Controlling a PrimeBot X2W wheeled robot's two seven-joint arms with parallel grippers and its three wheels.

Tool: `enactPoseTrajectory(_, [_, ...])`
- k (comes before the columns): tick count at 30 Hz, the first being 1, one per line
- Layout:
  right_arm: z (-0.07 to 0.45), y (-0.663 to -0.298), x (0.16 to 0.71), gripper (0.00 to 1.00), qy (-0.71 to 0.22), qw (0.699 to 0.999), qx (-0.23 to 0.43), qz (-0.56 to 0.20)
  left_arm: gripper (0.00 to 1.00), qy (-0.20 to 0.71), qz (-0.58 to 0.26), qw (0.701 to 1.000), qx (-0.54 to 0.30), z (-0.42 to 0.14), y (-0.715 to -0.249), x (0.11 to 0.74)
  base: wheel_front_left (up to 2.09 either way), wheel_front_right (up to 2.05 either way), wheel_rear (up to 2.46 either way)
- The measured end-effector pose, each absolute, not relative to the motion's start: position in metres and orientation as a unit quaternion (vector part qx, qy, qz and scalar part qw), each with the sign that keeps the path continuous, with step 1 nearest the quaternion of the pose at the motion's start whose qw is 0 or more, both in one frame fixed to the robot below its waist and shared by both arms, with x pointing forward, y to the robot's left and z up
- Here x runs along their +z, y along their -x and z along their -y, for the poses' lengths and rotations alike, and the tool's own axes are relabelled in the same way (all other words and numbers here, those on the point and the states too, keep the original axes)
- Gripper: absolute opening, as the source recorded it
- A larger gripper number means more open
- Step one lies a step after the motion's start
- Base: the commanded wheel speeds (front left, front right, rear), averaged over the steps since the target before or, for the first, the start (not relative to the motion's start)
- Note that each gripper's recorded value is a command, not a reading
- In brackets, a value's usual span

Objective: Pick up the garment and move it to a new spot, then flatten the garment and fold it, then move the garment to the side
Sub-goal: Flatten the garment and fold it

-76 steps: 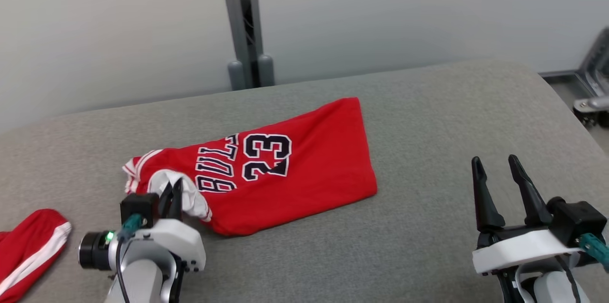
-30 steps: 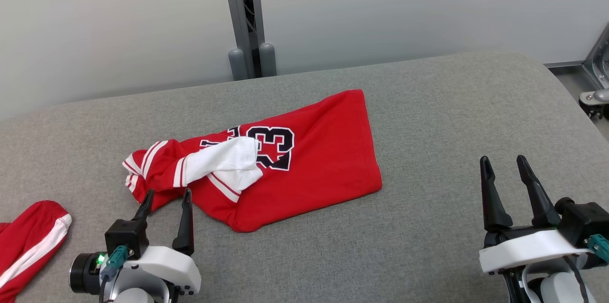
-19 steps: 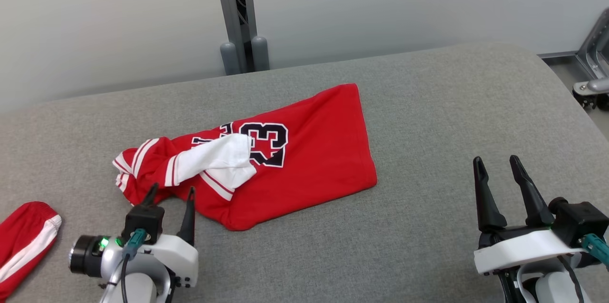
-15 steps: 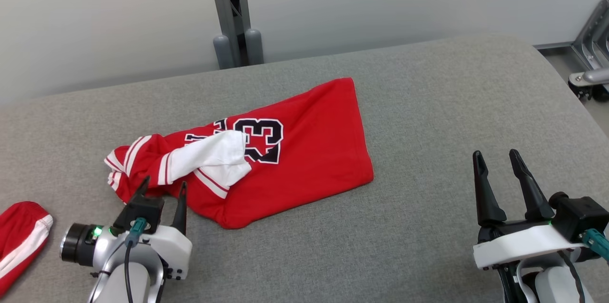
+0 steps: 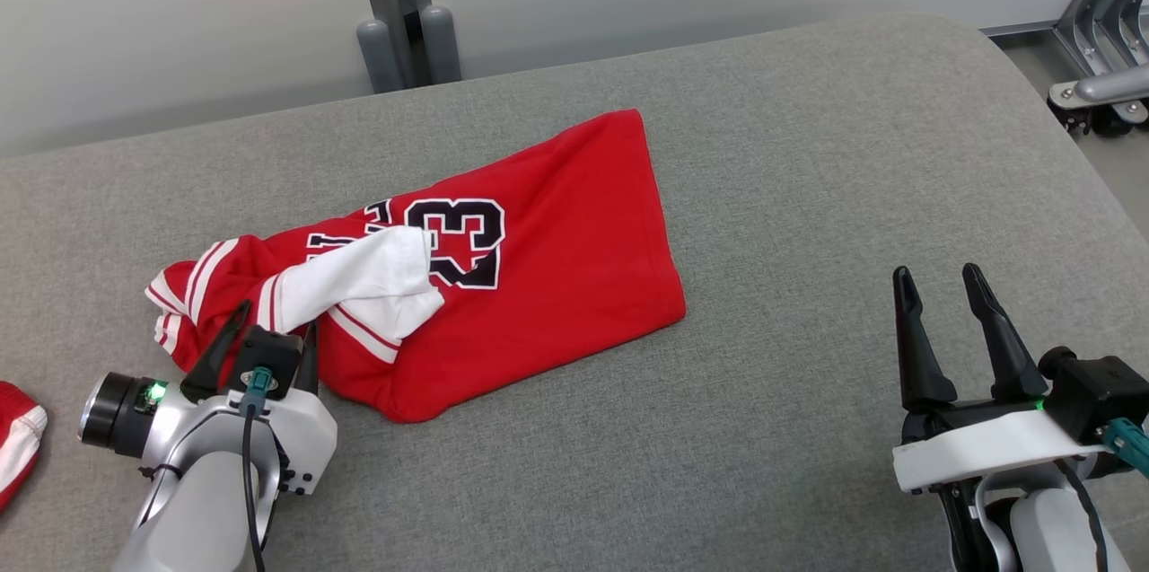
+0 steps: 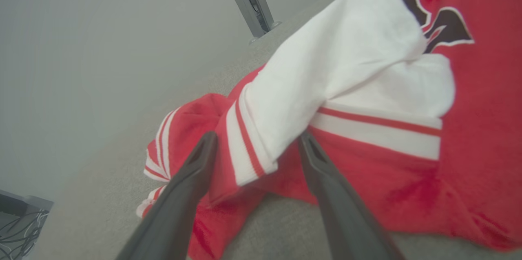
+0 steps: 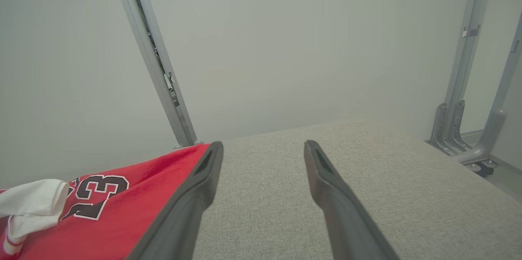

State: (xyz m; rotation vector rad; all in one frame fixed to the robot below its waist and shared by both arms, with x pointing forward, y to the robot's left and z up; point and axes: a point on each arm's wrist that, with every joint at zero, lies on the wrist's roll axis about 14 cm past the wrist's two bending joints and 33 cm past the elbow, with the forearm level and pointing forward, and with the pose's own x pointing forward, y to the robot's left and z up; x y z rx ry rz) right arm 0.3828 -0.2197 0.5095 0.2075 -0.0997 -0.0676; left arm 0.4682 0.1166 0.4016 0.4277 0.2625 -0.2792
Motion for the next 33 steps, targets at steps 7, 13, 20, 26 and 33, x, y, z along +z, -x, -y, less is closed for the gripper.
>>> enactPoseTrajectory(7, [0.219,-0.386,0.509,1.00,-0.105,0.993,-0.033,0.049,1.00,-0.150,-0.116,0.975,-0.113,-0.117,-0.480,0.415,0.00,0.00,0.00])
enactPoseTrajectory(13, [0.215,-0.387,0.510,1.00,-0.107,0.993,-0.027,0.050,0.00,-0.118,-0.099,0.982,-0.106,-0.118,-0.481,0.428,0.00,0.00,0.00])
enactPoseTrajectory(20, [0.209,-0.388,0.513,1.00,-0.110,0.992,-0.018,0.054,0.00,-0.049,-0.072,0.993,-0.083,-0.125,-0.478,0.448,0.00,0.00,0.00])
enactPoseTrajectory(26, [0.206,-0.384,0.516,1.00,-0.112,0.992,-0.013,0.058,0.00,-0.022,-0.058,0.996,-0.064,-0.139,-0.463,0.457,0.00,0.00,0.00])
enactPoseTrajectory(33, [0.203,-0.379,0.517,1.00,-0.115,0.992,-0.010,0.059,0.00,-0.039,-0.067,0.994,-0.071,-0.149,-0.437,0.450,0.00,0.00,0.00])
